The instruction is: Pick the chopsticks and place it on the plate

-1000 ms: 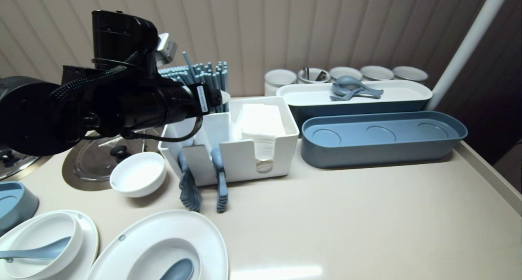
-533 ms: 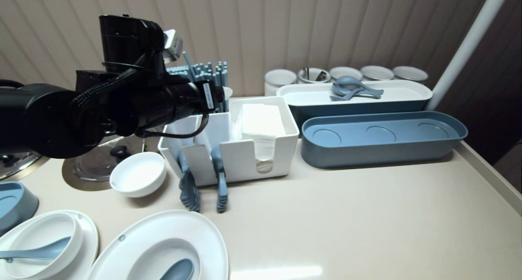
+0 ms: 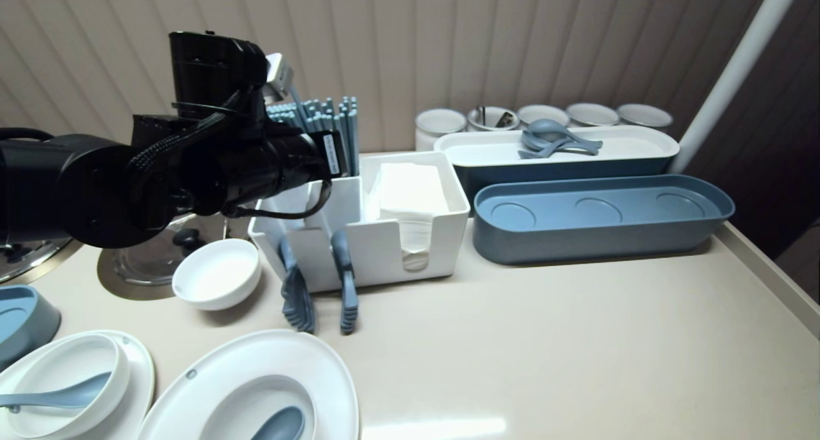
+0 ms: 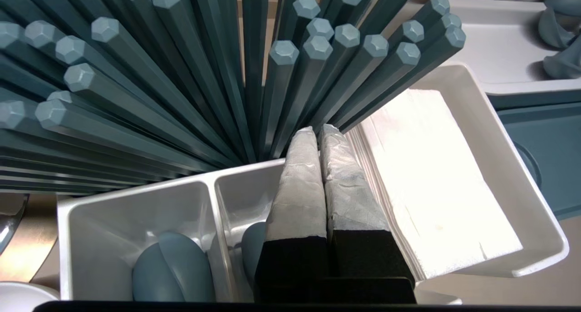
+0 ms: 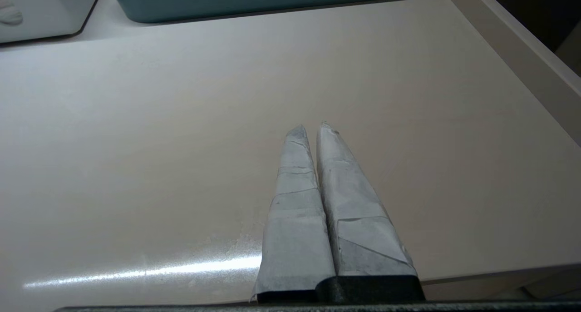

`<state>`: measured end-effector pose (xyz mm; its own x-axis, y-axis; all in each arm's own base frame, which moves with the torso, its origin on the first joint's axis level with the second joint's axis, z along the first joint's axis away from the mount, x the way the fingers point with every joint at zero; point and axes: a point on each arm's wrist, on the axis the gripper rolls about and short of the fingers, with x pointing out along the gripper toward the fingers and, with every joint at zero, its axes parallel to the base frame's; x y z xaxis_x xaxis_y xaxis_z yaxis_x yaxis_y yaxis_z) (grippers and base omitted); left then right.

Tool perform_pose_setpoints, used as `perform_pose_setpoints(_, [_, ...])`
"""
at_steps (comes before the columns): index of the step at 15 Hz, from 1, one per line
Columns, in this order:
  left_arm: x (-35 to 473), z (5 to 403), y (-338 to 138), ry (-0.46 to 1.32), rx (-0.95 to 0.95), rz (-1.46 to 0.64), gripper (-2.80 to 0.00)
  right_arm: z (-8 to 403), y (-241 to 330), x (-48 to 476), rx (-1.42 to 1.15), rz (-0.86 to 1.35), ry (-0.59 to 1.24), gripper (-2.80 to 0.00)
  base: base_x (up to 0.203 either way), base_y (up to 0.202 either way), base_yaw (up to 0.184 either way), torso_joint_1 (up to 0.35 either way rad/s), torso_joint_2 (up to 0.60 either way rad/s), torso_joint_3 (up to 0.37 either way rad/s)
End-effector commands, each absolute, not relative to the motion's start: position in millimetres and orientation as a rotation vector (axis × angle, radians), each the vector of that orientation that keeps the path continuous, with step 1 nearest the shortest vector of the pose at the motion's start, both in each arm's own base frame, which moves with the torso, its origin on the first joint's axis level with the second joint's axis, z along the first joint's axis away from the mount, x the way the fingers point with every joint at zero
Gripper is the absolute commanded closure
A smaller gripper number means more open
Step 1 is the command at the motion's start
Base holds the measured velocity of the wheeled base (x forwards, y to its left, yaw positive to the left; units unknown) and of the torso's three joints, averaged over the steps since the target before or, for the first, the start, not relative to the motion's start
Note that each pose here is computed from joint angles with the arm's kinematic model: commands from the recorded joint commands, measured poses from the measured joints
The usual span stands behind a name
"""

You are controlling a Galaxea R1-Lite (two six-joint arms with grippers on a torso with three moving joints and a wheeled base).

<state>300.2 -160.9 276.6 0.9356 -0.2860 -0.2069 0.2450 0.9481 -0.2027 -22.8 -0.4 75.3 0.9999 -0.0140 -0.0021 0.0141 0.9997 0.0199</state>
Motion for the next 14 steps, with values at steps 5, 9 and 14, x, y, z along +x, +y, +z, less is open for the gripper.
perform_pose_setpoints(5, [295.4, 279.6, -159.1, 0.231, -0.177, -0.277, 0.0, 75.3, -0.4, -22.7, 0.02, -0.014, 0.003, 0.0, 0.0, 0.0, 0.0, 0.0, 0.0, 0.0])
perform_pose_setpoints(9, [280.5, 280.1, -151.9, 0.186, -0.05, -0.287, 0.0, 75.3, -0.4, -22.8, 0.02, -0.014, 0.001, 0.0, 0.0, 0.0, 0.0, 0.0, 0.0, 0.0])
perform_pose_setpoints(14, [295.8, 268.4, -160.1, 0.071, -0.033, -0.224, 0.0, 75.3, -0.4, -22.8, 0.02, -0.014, 0.002, 0.0, 0.0, 0.0, 0.0, 0.0, 0.0, 0.0])
